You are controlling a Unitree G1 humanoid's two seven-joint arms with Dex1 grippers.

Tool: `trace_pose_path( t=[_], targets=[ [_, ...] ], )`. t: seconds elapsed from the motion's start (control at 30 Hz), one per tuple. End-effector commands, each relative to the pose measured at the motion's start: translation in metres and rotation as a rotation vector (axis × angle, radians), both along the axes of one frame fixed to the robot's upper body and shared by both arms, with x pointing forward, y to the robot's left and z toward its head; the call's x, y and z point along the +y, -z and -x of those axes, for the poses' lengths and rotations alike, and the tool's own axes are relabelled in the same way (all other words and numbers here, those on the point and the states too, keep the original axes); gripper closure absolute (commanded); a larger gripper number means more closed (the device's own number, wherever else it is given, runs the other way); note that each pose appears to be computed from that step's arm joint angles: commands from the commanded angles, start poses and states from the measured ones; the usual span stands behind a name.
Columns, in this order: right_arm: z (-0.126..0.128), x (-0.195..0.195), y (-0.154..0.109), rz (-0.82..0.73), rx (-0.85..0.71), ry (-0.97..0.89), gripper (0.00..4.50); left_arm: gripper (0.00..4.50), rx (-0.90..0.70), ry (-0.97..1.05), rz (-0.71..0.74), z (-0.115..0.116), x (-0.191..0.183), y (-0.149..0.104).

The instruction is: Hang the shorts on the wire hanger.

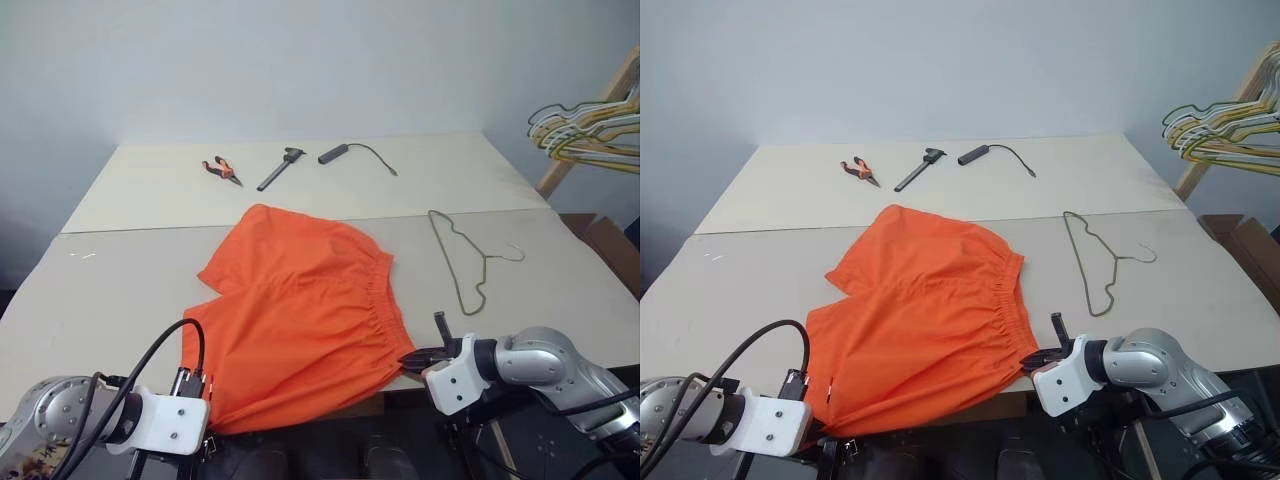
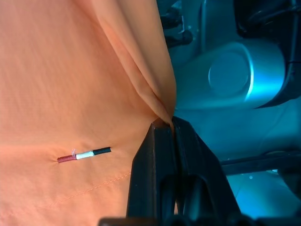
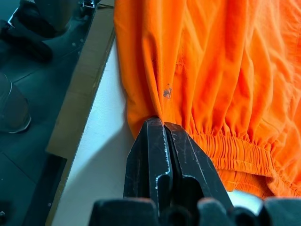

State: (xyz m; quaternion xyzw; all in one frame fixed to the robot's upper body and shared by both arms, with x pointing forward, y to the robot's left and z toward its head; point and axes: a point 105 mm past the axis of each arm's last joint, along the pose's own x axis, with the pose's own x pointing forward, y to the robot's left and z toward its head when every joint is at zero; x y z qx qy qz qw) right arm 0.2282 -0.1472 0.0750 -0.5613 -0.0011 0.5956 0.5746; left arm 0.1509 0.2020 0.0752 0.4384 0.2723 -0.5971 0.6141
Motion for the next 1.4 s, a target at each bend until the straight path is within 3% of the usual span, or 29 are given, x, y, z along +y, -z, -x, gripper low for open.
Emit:
trace_pose_path(
  t=[0.03,0.23,0.33,0.4,0.43,0.63,0.87,1.0,1.2,1.3,1.4],
  targets=[
    [0.001,-0.008,-0.011,0.019,-0.002,0.004,3.81,3.80,-0.009,-0.005,0.011,-0.001,0.002,-0.008],
    [0.013,-0.020,-0.021,0.011,0.094,0.050,1.80,1.96,0.029,-0.018,0.112,0.001,0.011,-0.028],
    [-0.002,-0.028,-0.041,-0.105,0.106,0.202,0.73,0.98,0.022,-0.020,0.243,-0.003,0.014,-0.048],
    [-0.019,-0.037,-0.055,-0.202,0.105,0.337,0.01,0.30,-0.053,-0.075,0.347,-0.019,0.009,-0.061],
    [-0.032,-0.045,-0.062,-0.261,0.093,0.433,0.00,0.01,-0.092,-0.126,0.424,-0.031,0.005,-0.069],
    [-0.086,-0.085,-0.077,-0.453,0.072,0.921,0.00,0.01,-0.218,-0.318,0.826,-0.080,-0.027,-0.113],
    [-0.109,-0.118,-0.061,-0.554,0.212,1.406,0.00,0.01,-0.262,-0.349,1.083,-0.095,-0.057,-0.147],
    [-0.117,-0.135,-0.055,-0.597,0.243,1.594,0.00,0.01,-0.299,-0.346,1.099,-0.101,-0.064,-0.152],
    [-0.123,-0.138,-0.037,-0.614,0.337,1.728,0.00,0.01,-0.168,-0.297,1.045,-0.100,-0.067,-0.147],
    [-0.124,-0.141,-0.027,-0.638,0.422,1.798,0.56,0.00,-0.141,-0.273,1.038,-0.097,-0.067,-0.149],
    [-0.123,-0.144,-0.021,-0.645,0.455,1.842,1.46,0.00,-0.130,-0.268,1.035,-0.095,-0.067,-0.149]
  ],
)
